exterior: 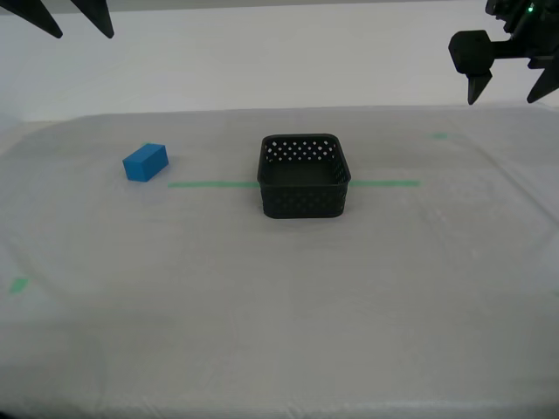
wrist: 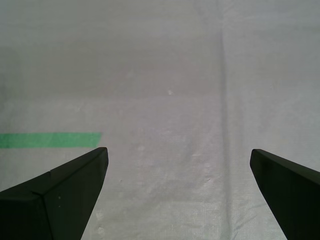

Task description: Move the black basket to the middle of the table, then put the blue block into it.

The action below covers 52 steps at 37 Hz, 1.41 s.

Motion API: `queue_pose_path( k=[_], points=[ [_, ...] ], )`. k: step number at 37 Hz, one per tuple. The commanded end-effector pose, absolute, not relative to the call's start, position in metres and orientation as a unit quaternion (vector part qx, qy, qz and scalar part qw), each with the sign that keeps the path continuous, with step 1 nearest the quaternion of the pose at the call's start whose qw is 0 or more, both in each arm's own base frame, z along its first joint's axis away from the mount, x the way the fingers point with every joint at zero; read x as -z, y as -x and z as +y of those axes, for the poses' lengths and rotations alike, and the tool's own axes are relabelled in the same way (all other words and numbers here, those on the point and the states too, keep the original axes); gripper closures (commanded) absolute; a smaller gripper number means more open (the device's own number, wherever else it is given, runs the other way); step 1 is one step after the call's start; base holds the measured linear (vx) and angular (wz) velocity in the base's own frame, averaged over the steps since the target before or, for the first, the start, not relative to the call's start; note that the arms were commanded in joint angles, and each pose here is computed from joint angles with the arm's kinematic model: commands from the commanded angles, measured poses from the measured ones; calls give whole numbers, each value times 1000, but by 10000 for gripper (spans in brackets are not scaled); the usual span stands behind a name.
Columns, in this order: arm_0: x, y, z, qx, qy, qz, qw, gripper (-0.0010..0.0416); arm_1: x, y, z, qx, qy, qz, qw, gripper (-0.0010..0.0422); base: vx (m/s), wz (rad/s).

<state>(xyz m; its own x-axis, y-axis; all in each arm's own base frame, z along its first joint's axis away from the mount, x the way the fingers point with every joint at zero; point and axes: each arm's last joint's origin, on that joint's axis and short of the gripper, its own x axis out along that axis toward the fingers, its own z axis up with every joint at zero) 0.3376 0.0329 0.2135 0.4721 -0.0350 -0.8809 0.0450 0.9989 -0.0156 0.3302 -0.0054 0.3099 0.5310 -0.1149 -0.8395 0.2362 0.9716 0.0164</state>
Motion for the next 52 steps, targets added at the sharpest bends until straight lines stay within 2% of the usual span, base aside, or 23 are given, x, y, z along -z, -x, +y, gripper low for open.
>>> queue_pose_path(
  k=[1,12,17,30,52],
  points=[
    [-214,-338,33,24,-4,512,858,7,-310,-330,-6,104,-63,473,873,13,0,0],
    [-214,-338,33,24,-4,512,858,7,-310,-331,-6,103,-64,472,874,11,0,0],
    [-214,-338,33,24,-4,512,858,7,-309,-331,-5,86,-67,476,873,11,0,0],
    [-214,-338,33,24,-4,512,859,7,-263,-358,-6,109,-83,531,836,11,0,0],
    [-214,-338,33,24,-4,509,860,7,-207,-404,-7,134,-86,570,806,11,0,0]
  ],
)
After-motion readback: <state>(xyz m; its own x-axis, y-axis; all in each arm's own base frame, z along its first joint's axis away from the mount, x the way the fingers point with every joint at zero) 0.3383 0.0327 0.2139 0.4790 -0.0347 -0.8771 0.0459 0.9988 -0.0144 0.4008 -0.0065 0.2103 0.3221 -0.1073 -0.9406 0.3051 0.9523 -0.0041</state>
